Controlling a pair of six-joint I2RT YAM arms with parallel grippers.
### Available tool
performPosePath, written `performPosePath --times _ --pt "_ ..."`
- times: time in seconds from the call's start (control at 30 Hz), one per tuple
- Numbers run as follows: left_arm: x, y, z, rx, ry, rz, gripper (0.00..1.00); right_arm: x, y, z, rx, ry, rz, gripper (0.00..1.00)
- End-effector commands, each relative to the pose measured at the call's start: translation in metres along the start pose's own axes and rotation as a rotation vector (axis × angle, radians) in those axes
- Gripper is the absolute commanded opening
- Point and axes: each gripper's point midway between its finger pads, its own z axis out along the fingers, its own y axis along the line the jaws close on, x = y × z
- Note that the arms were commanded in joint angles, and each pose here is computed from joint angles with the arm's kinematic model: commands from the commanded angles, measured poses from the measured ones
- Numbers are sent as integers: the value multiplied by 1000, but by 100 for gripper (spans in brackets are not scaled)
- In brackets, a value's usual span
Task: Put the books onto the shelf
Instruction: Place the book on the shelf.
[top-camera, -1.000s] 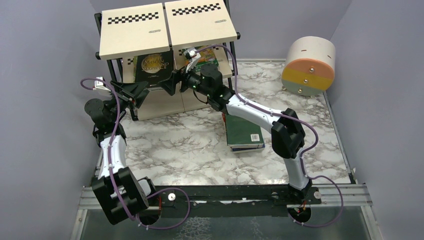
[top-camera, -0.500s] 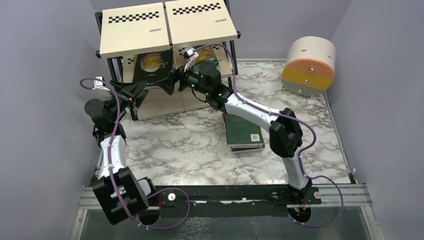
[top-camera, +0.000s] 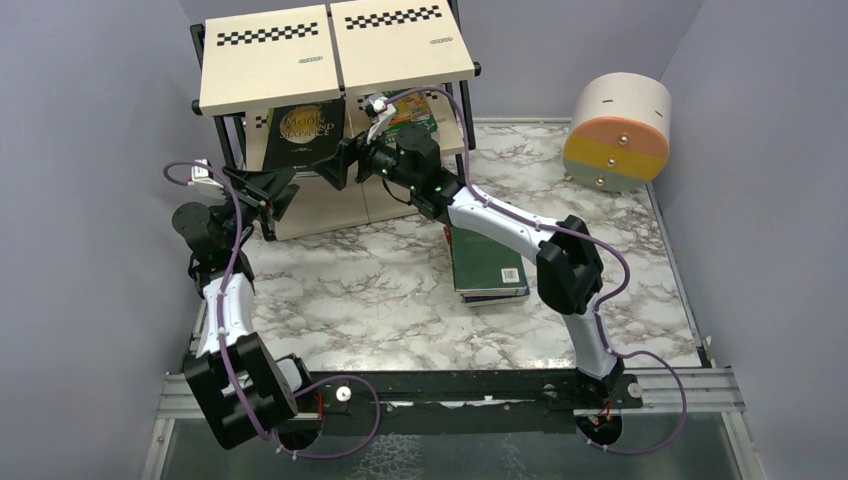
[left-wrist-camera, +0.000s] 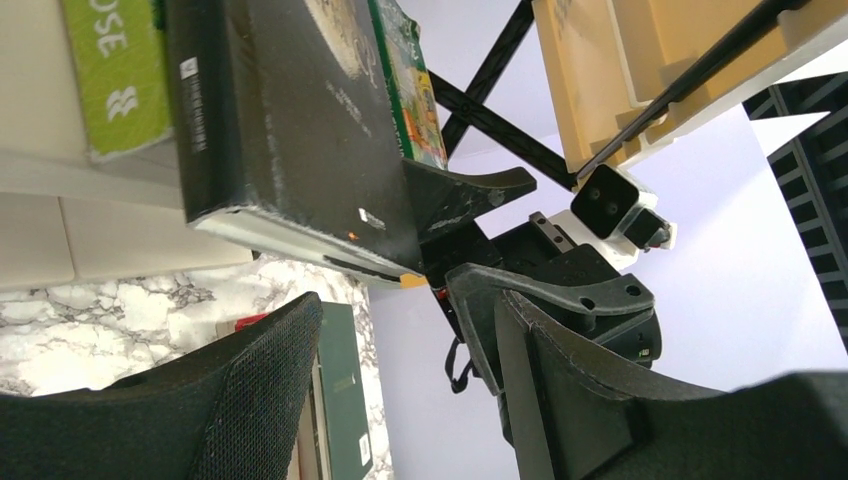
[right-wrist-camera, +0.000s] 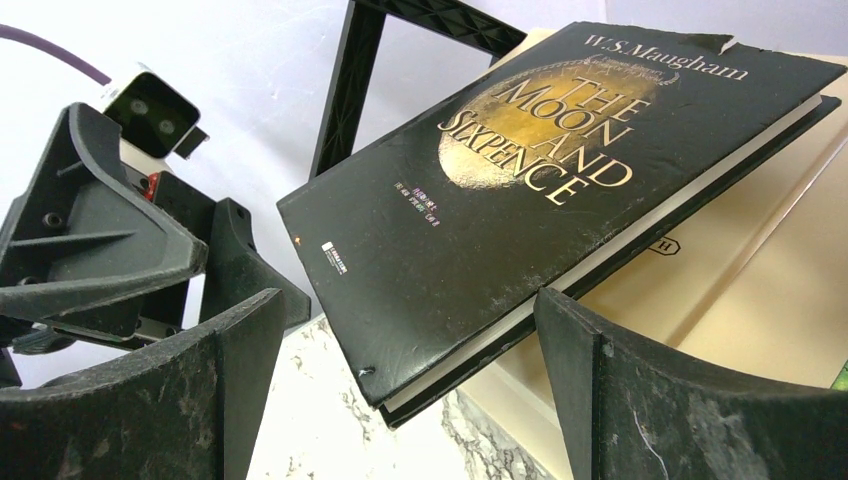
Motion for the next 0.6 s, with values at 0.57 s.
performPosePath --times 0.57 --pt "-22 20 5 -6 -65 -17 48 3 10 5 -36 8 -4 92"
